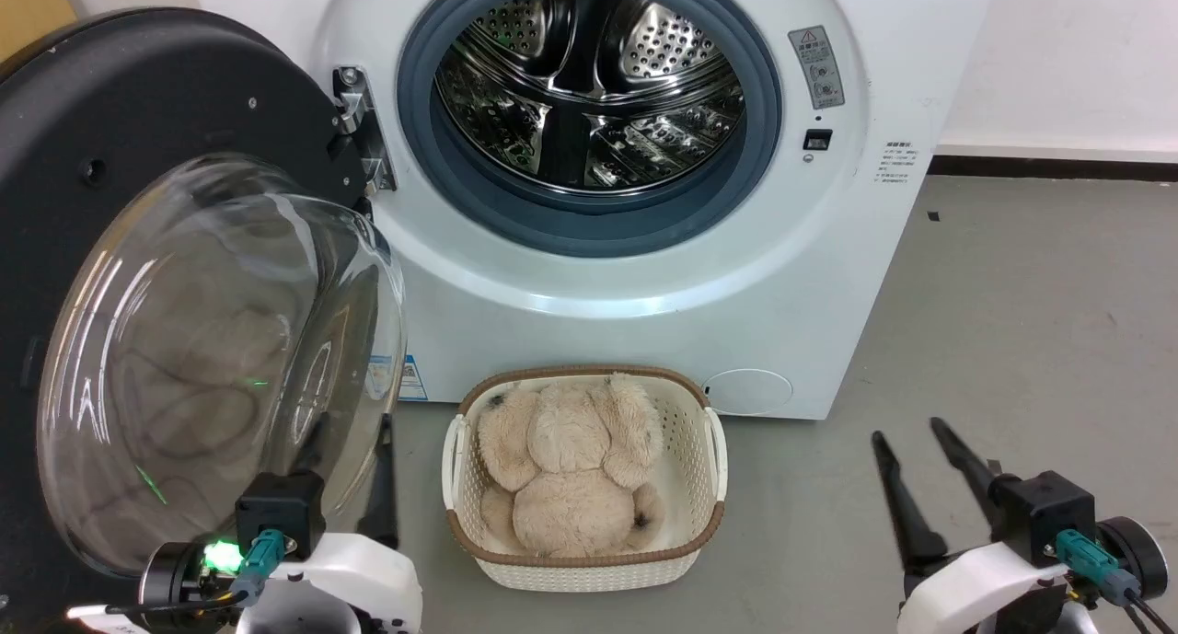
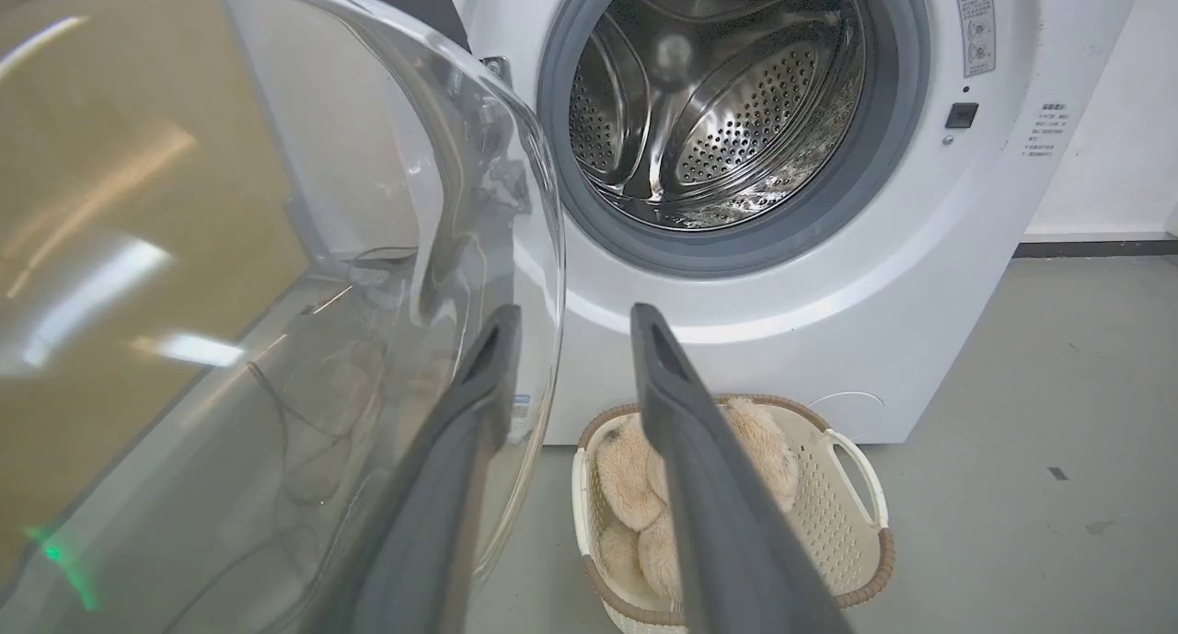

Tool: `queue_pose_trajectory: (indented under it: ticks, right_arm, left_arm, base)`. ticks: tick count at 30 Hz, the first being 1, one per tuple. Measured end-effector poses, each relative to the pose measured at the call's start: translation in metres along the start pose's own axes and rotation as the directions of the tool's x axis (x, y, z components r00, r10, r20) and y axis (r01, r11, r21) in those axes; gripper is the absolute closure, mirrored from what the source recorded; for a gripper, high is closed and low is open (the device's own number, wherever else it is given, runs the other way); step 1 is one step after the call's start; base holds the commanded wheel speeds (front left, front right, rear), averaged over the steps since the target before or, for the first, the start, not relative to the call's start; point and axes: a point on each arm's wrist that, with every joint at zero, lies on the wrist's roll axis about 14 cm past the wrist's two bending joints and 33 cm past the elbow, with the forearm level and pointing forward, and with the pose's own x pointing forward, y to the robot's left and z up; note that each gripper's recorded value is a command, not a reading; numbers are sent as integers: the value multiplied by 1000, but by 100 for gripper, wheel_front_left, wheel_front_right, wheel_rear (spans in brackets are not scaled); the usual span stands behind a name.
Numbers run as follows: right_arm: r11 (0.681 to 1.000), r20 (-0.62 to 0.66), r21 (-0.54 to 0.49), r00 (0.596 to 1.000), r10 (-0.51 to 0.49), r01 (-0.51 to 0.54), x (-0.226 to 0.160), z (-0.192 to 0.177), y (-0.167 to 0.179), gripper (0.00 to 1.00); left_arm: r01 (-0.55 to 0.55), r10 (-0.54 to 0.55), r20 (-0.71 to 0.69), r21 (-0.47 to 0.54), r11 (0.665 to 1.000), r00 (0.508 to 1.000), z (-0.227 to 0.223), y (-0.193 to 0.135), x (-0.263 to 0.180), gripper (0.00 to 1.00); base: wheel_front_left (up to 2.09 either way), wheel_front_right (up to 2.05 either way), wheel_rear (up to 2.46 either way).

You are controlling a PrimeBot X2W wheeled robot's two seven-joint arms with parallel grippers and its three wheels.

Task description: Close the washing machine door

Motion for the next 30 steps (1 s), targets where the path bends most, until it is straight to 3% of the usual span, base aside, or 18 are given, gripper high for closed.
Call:
queue_pose_trajectory:
  ticks: [11, 12, 13, 14, 30]
  right_arm:
    - [1000, 15, 20, 1000, -12, 12, 0, 2, -4, 0]
    - [1000, 18, 21, 1000, -14, 13, 0, 2, -5, 0]
    - [1000, 21, 22, 1000, -15, 14, 1, 3, -5, 0]
    - [1000, 23, 25, 1000, -16, 15, 1, 3, -5, 0]
    - [998, 64, 62, 998, 6, -10, 11, 9, 1, 0]
  left_arm:
    - [-16, 16, 11, 0, 1000, 1000, 1, 0, 0, 0]
    - [-17, 17, 15, 0, 1000, 1000, 1, 0, 0, 53]
    - [-19, 19, 16, 0, 1000, 1000, 1, 0, 0, 95]
    - [-20, 20, 16, 0, 1000, 1000, 1, 0, 0, 100]
    - [-70, 71, 154, -11, 998, 986, 41, 17, 2, 100]
  base:
    - [0, 0, 0]
    - [0, 0, 0]
    - [0, 0, 0]
    - [0, 0, 0]
    - [0, 0, 0]
